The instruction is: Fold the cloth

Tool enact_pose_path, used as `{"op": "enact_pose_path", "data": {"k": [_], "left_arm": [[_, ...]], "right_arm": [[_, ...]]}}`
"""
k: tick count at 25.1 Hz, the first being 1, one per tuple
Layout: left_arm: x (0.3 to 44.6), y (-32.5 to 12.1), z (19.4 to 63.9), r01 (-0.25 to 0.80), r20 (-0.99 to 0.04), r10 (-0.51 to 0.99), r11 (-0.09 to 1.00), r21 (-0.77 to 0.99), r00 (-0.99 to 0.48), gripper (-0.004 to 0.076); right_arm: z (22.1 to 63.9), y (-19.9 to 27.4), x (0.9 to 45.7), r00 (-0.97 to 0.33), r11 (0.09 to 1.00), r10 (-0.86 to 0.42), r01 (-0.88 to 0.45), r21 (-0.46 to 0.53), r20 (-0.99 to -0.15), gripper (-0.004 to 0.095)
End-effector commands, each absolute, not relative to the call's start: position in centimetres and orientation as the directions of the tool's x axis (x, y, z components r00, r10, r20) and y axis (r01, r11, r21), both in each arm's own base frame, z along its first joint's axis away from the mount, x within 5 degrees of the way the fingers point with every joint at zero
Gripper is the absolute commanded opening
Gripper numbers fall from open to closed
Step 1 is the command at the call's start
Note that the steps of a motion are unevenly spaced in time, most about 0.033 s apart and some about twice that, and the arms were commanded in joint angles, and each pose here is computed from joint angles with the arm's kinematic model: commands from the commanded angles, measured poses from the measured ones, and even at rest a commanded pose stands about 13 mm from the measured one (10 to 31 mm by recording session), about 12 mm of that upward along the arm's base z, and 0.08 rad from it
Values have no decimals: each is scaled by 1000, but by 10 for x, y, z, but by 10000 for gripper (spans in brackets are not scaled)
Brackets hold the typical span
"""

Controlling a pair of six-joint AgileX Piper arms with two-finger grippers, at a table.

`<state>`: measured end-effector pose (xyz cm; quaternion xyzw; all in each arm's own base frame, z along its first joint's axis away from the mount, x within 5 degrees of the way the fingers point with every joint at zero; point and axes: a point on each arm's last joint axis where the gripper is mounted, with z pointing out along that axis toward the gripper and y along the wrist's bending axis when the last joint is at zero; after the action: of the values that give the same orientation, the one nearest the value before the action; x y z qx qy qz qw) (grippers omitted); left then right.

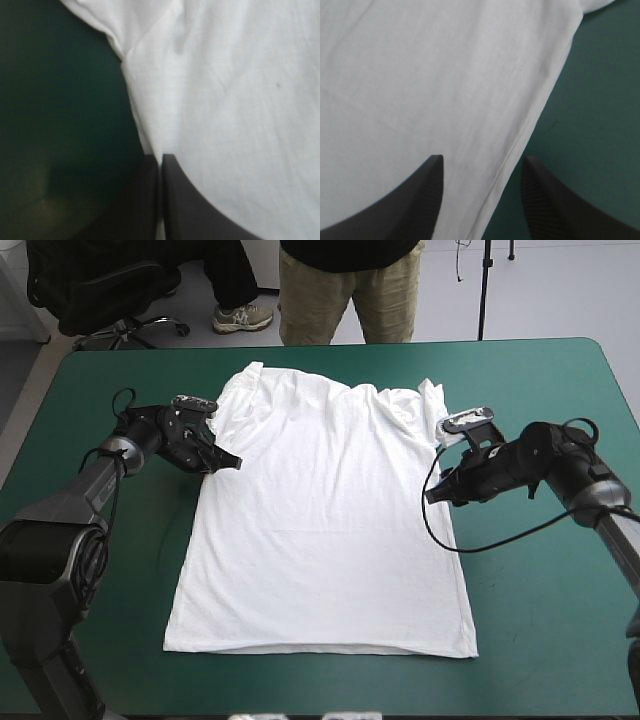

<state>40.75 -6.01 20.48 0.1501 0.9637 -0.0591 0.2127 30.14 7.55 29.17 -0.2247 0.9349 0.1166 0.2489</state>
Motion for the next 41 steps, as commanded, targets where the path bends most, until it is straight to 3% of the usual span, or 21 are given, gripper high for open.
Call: {"op": "enact_pose_path", "data": {"k": [1,6,10,12,16,19,20,22,24,27,30,41], "left_arm": [[402,-67,210,325,-404,268,943,-78,-875,-15],[401,-67,209,327,-388,271,941,-83,-881,-16],[401,-67,209,327,-387,272,941,-83,-881,-17],[401,-67,209,327,-388,271,941,-83,-881,-17],[402,-66,209,331,-394,279,941,-69,-876,-17],[403,-66,210,329,-410,276,942,-64,-869,-17],[403,-66,211,327,-419,273,943,-63,-866,-17],[403,-66,212,327,-425,272,943,-61,-864,-17],[403,-66,215,326,-435,268,943,-62,-860,-17],[402,-66,225,326,-463,265,944,-55,-846,-17],[400,-65,238,327,-502,263,944,-40,-824,-17],[365,-57,348,306,-785,236,950,62,-572,-17]], "right_arm": [[310,77,326,-721,874,-349,-481,69,-599,584],[285,83,374,-755,887,-348,-457,66,-556,600],[258,89,407,-786,887,-352,-454,88,-508,485],[237,88,424,-822,894,-373,-442,70,-430,421],[224,90,426,-864,893,-367,-431,128,-344,396],[225,96,420,-864,863,-389,-463,202,-319,199],[225,99,418,-860,848,-399,-478,230,-318,69],[226,100,418,-856,841,-403,-485,238,-323,-16],[226,100,418,-856,841,-403,-486,237,-324,-17],[229,99,420,-849,845,-402,-488,218,-344,-16],[246,98,421,-827,856,-374,-482,187,-420,-17],[390,88,371,-566,848,-353,-530,0,-745,-17]]}}
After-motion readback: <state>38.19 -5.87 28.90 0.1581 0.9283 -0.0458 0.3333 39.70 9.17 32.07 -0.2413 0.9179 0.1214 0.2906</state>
